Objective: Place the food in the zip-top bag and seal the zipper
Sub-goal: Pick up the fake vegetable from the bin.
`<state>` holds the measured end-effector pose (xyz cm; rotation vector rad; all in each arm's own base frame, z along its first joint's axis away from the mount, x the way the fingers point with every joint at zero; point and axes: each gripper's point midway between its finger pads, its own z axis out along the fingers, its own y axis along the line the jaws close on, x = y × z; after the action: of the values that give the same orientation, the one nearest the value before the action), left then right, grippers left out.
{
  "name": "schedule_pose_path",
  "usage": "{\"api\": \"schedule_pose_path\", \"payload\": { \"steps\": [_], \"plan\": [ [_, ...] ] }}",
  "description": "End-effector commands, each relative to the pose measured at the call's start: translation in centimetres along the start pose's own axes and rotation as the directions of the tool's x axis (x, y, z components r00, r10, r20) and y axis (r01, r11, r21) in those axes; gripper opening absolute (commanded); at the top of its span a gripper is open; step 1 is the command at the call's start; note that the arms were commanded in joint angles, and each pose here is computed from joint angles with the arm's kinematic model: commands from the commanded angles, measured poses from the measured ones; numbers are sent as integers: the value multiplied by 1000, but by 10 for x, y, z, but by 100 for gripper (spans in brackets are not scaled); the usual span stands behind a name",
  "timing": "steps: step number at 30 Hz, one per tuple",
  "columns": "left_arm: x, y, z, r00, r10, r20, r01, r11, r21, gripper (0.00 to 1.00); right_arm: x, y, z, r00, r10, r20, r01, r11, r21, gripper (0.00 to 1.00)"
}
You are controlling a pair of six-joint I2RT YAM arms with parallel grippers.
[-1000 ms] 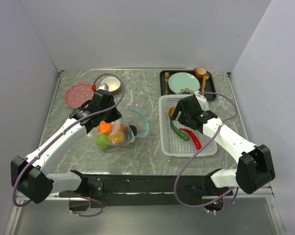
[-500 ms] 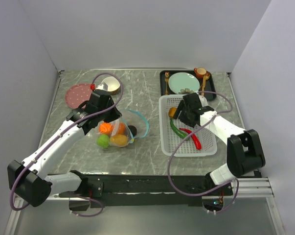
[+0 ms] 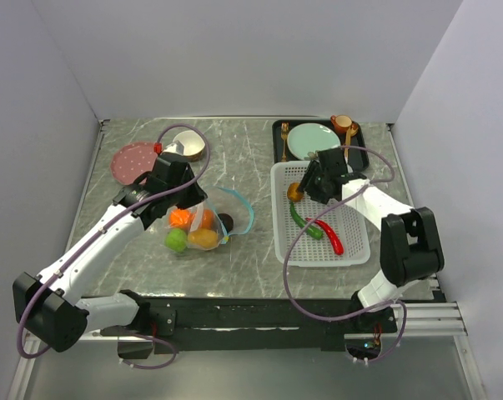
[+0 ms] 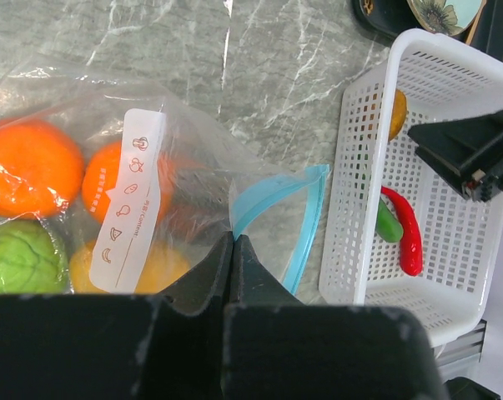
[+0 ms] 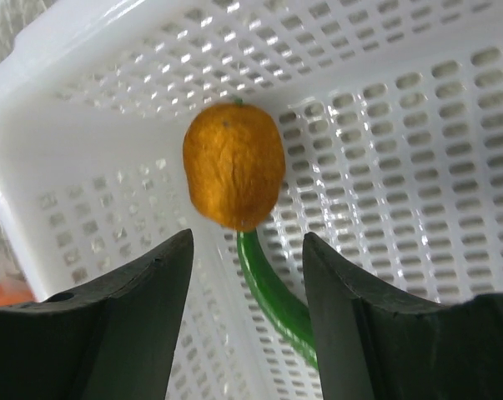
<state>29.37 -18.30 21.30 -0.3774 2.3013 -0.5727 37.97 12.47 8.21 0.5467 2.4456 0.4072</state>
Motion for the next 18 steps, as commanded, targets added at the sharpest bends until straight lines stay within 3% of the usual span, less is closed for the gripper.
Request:
{"api": "schedule_pose_path", "payload": {
  "steps": [1, 9, 16, 18],
  "plan": [
    [-18, -9, -14, 998, 9, 63, -11, 1000, 28, 1, -12, 11, 13, 1000, -15, -3, 15, 999, -50, 62],
    [-16, -10, -12, 999, 1, 52, -3, 999, 37, 1, -18, 11, 14, 1000, -13, 5, 13, 998, -55, 61],
    [-14, -11, -13, 999, -6, 51, 4, 999, 45, 1, -20, 1, -12, 999, -38, 22, 39, 999, -19, 61],
    [-13, -11, -12, 999, -9, 47, 7, 999, 52, 1, -1, -14, -17, 999, -17, -38, 19, 999, 28, 61]
  ]
}}
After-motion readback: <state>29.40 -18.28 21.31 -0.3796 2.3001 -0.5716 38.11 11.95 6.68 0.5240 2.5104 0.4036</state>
